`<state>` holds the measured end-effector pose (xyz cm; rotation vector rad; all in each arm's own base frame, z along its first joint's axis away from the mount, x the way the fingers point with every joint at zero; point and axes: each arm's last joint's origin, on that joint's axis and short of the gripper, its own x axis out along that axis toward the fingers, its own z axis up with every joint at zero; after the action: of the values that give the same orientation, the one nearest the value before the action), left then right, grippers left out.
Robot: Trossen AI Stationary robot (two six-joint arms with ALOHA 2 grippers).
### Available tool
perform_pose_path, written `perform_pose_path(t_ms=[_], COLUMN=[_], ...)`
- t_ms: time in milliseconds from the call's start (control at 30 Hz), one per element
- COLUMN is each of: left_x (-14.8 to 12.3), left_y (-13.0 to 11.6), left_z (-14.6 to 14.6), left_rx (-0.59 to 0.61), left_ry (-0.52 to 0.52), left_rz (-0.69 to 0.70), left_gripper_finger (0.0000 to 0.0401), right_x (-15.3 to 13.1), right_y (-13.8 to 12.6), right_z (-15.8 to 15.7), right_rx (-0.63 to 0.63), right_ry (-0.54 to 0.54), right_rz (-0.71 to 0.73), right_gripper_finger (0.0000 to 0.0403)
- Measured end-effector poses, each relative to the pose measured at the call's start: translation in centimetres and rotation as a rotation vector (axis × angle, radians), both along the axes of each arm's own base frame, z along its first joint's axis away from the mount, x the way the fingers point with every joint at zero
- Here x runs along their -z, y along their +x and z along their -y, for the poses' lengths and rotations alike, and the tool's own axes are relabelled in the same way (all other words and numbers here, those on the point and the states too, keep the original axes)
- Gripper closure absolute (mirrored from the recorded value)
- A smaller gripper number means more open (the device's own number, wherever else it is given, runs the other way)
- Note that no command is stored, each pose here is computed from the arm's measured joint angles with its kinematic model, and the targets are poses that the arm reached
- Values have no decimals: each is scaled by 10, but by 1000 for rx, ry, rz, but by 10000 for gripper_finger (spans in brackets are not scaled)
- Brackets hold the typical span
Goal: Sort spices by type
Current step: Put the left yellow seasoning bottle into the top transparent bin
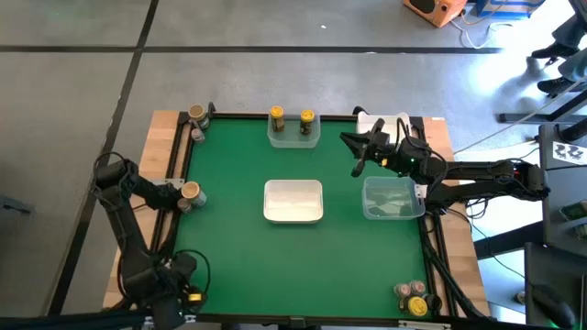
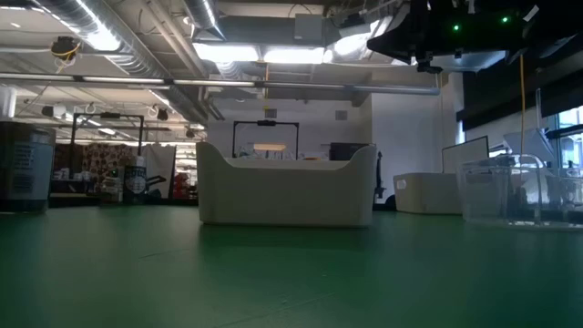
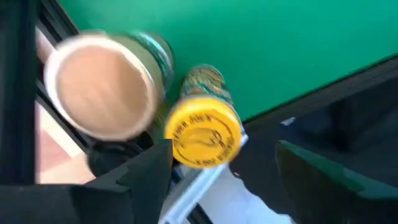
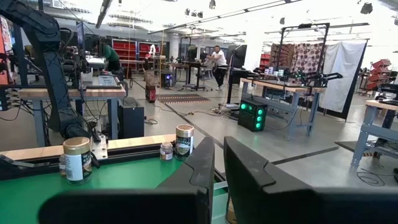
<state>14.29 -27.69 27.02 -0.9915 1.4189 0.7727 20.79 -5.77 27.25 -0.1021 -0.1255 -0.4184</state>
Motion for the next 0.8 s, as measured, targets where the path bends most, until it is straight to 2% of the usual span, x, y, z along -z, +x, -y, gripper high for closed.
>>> perform_pose_path(t_ms=[100,300,800], left_x=[4,15,15], left_y=[-1,-3,-5], left_z=[1,0,1], left_rx=[-38,-27,-10], left_ry=[-7,24,20], left_rz=[-3,-18,-14], left_gripper_finger=[129,128,128], right_x=[0,1,1], right_y=[0,0,0], right_z=[0,0,0], right_rx=[0,0,-1], right_ry=[0,2,2], right_rz=[-1,-10,-10], right_gripper_finger=[364,364,364])
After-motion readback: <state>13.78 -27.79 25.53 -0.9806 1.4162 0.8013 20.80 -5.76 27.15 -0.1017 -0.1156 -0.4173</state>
